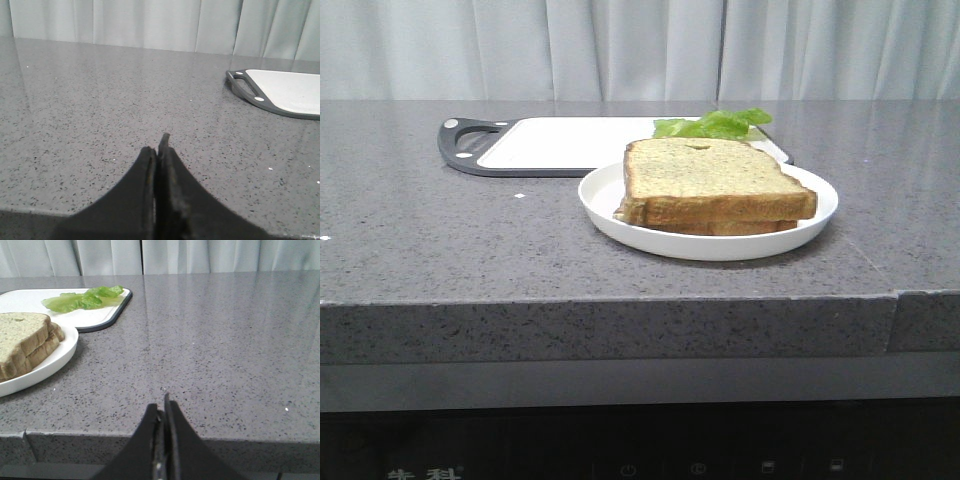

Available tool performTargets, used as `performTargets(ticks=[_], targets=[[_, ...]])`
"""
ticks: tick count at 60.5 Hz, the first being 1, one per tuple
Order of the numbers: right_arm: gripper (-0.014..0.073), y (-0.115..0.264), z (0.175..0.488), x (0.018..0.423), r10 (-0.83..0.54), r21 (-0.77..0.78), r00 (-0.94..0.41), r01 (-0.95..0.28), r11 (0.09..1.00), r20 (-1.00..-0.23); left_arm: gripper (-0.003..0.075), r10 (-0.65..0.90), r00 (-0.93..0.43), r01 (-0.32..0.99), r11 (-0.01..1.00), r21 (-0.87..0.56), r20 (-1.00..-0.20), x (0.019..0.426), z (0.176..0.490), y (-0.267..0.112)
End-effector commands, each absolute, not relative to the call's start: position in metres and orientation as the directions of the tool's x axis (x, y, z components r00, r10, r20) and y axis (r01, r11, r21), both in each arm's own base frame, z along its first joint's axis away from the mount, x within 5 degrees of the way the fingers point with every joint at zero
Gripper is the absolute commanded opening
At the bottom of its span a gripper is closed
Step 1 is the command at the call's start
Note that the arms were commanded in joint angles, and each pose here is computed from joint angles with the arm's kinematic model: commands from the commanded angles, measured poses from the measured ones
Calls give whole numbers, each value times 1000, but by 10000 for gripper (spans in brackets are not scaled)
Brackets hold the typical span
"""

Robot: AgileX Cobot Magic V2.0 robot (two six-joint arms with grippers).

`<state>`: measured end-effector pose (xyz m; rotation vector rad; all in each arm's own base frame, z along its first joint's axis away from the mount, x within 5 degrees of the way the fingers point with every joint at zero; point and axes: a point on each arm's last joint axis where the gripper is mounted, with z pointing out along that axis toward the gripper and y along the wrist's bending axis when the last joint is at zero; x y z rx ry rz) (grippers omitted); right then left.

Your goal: Left arm grabs bread, right arm adds lettuce

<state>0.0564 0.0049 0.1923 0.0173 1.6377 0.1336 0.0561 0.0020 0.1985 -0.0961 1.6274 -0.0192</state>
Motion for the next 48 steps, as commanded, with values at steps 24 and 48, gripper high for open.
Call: performTargets(ticks=[24,48], targets=[[-60,3,202,55,88,86,40,-61,994,-995,-21,-85,41,-49,995,-87,-996,55,206,3],[-60,4,239,48,90,85,67,-74,994,-994,-21,-35,119,-47,998,-41,-992,49,260,2]])
